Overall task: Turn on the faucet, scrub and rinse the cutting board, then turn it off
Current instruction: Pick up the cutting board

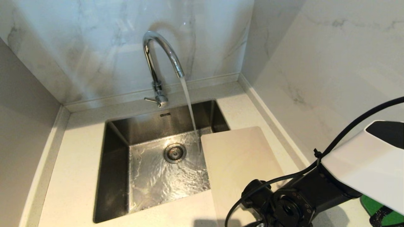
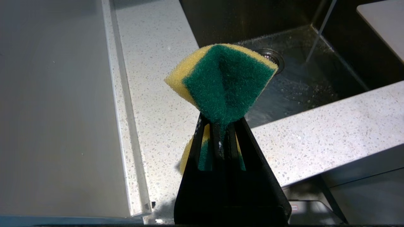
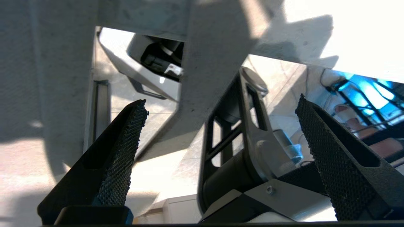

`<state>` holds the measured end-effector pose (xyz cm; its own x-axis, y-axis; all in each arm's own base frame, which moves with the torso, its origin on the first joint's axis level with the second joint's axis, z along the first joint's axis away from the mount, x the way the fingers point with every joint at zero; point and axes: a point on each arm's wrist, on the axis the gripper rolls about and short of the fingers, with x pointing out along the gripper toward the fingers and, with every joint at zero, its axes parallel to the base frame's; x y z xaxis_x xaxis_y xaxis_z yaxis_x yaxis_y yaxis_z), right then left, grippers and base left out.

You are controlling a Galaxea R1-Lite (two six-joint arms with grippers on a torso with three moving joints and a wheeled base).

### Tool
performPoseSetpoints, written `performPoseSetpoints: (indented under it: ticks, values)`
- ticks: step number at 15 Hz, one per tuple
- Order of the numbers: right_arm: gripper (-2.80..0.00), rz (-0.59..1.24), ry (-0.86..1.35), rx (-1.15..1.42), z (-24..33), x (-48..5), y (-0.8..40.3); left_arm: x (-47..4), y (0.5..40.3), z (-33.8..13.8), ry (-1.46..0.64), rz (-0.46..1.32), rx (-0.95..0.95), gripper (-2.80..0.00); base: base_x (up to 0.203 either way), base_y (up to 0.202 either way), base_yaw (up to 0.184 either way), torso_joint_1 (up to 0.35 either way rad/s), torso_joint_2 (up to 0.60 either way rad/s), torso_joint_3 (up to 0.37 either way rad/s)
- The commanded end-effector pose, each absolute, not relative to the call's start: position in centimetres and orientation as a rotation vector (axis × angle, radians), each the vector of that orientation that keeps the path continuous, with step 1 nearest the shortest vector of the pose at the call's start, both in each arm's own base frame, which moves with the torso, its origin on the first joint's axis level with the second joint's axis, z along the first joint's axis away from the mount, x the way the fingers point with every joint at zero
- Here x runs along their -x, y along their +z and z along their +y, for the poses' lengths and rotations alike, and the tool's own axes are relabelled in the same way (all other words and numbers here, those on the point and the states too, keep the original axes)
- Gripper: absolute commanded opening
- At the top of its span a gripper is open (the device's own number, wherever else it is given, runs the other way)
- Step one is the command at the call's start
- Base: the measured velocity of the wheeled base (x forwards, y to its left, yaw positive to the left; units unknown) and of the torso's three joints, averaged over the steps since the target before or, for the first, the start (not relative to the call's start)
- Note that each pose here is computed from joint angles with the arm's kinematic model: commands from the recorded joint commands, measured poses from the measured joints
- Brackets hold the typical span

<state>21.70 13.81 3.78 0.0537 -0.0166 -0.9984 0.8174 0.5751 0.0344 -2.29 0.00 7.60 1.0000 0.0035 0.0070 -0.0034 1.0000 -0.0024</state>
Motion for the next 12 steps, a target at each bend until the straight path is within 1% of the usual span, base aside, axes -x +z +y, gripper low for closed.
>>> performPoseSetpoints:
  ticks: [1, 8, 12]
  values:
    - [0.0, 1.367, -0.728, -0.766, 13.9, -21.9, 3.3, 2.3, 7.6, 0.0, 0.005, -0.006, 0.003, -2.8, 0.0, 0.0, 0.0, 0.0, 0.0, 0.0]
    - [0.0, 1.313, -0.704, -0.776, 14.1, -22.1, 1.7, 2.3, 7.6, 0.0, 0.003, -0.006, 0.003, -2.8, 0.0, 0.0, 0.0, 0.0, 0.0, 0.0]
    - [0.0, 1.266, -0.708, -0.724, 14.7, -21.4, 0.3, 2.3, 7.6, 0.0, 0.005, -0.006, 0.003, -2.8, 0.0, 0.0, 0.0, -0.018, 0.04, 0.018]
